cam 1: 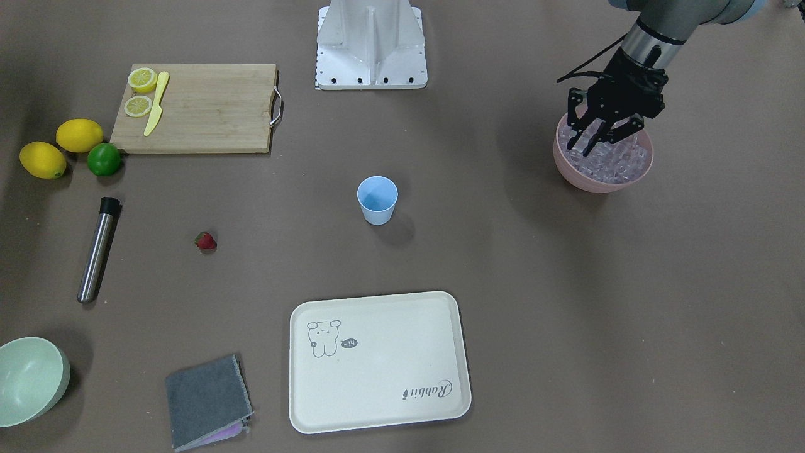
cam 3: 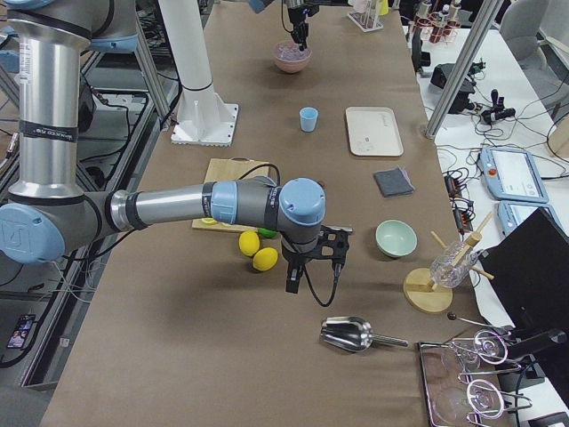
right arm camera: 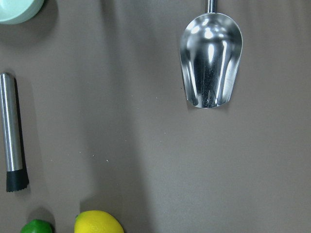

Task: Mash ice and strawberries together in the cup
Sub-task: 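Carry the ice with the left gripper over the light-blue cup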

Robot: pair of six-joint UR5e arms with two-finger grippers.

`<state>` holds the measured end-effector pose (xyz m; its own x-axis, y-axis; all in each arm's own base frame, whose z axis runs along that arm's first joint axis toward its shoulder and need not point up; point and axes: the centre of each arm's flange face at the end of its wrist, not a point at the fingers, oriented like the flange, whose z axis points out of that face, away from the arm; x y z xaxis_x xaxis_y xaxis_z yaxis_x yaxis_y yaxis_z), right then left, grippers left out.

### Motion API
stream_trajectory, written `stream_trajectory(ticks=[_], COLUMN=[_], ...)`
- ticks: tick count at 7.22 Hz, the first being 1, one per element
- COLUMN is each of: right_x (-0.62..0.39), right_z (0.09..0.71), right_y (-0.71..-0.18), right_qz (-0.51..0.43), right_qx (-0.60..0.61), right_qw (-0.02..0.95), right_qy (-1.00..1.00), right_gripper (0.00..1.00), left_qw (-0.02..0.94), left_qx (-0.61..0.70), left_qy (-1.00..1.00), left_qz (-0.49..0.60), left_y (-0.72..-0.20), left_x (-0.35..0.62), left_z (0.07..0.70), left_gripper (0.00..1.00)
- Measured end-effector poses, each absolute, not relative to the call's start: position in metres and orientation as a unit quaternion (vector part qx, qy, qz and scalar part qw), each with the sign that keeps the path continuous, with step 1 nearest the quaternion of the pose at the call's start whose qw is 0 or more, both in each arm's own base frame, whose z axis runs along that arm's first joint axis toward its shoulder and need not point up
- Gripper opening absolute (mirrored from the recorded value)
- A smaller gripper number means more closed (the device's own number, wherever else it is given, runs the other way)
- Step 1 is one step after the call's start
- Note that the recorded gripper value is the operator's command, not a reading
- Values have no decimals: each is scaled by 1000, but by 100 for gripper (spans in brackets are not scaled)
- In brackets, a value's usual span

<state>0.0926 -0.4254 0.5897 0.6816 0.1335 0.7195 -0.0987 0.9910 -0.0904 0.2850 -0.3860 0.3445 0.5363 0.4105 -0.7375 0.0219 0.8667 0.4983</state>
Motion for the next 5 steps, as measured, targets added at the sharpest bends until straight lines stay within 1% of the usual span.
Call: stream_trajectory(ticks=[3, 5], right_x=[93, 92], right_z=[588, 586], right_y=[-427, -428], right_qz=[61, 53], right_qx=[-17, 0], right_qw=[917, 918], right_qy=[-393, -393], right_gripper=[100, 100], left_qw=[810, 811], left_qx=[219, 222], left_qy=[542, 540], left_qz=[54, 32], left_y=[-416, -402], left_x=[361, 434], left_z=[227, 174], left_gripper=[0, 0])
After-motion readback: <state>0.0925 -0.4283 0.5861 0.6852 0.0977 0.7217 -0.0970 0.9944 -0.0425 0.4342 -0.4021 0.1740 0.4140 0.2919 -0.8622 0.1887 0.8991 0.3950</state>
